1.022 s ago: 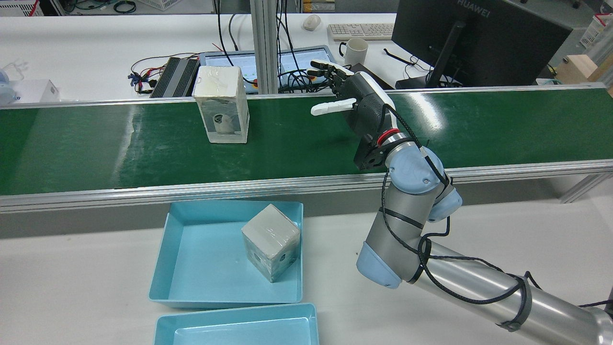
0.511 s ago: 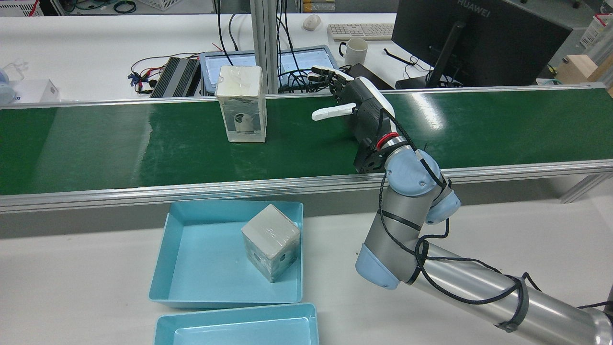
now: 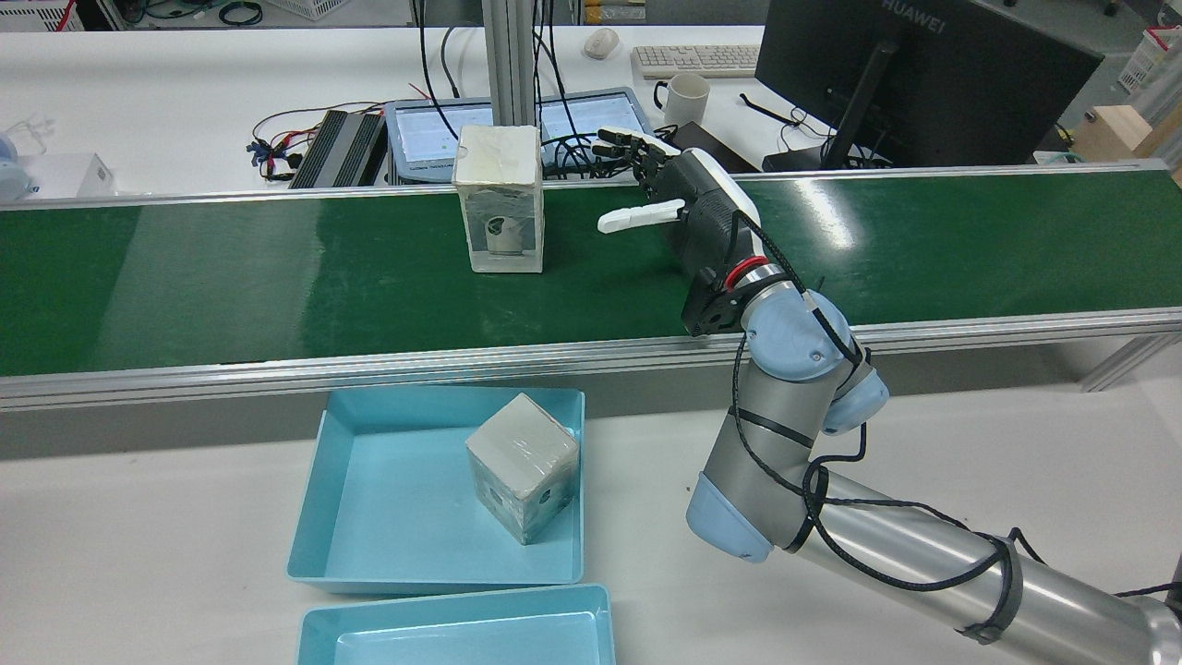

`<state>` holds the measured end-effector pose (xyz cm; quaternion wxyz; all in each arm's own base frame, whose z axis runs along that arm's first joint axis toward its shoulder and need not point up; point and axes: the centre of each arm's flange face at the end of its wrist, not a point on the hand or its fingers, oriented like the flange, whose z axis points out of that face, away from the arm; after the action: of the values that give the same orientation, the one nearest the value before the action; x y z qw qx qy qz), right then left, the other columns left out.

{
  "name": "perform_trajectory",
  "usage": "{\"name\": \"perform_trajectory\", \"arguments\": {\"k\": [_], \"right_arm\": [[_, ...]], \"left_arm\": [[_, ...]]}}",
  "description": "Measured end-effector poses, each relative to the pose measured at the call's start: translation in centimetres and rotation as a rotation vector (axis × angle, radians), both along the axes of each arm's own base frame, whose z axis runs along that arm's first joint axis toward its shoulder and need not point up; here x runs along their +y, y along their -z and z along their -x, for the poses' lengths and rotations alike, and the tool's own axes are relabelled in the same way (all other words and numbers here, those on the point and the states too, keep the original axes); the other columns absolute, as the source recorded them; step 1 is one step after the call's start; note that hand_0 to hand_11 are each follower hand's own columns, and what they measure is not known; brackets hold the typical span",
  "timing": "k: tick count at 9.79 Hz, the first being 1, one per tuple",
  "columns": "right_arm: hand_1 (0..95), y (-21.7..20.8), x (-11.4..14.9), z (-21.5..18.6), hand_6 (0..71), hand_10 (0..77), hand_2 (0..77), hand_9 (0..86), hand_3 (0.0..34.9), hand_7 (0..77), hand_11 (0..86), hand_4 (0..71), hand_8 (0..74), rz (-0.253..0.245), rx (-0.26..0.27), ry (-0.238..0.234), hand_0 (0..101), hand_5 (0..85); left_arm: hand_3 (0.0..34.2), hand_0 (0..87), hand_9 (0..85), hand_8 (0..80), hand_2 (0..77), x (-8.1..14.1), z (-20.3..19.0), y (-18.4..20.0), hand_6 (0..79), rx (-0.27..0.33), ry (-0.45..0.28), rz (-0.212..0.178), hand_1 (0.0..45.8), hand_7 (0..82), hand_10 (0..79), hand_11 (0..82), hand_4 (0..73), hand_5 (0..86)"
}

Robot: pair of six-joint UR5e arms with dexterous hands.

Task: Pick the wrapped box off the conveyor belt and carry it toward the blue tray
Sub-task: 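Close the right hand fingers around the plastic-wrapped white box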

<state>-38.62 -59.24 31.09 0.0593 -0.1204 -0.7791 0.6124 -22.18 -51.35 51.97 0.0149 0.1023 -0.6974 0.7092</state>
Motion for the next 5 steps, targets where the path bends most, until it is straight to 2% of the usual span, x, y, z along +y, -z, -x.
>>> {"name": "perform_trajectory", "arguments": {"k": [1,5], "right_arm": [[11.5,-0.33,0.01,0.00,9.8,0.0,2.2,5.4,0.0,24.5,1.1,14.2,3.8,0.004,0.005,0.000,47,16.9],[11.5,-0.72,-0.03,0.05,9.8,0.0,2.7,5.4,0.0,24.0,1.1,14.7,3.8,0.008,0.011,-0.001,47,16.9]], "left_arm": [[0.0,0.0,0.5,1.1,0.5,0.00,0.00,0.00,0.5,0.000,0.000,0.000,0.0,0.5,0.5,0.5,0.0,1.1],[0.0,0.0,0.5,1.1,1.1,0.00,0.00,0.00,0.5,0.000,0.000,0.000,0.0,0.5,0.5,0.5,0.0,1.1]]}}
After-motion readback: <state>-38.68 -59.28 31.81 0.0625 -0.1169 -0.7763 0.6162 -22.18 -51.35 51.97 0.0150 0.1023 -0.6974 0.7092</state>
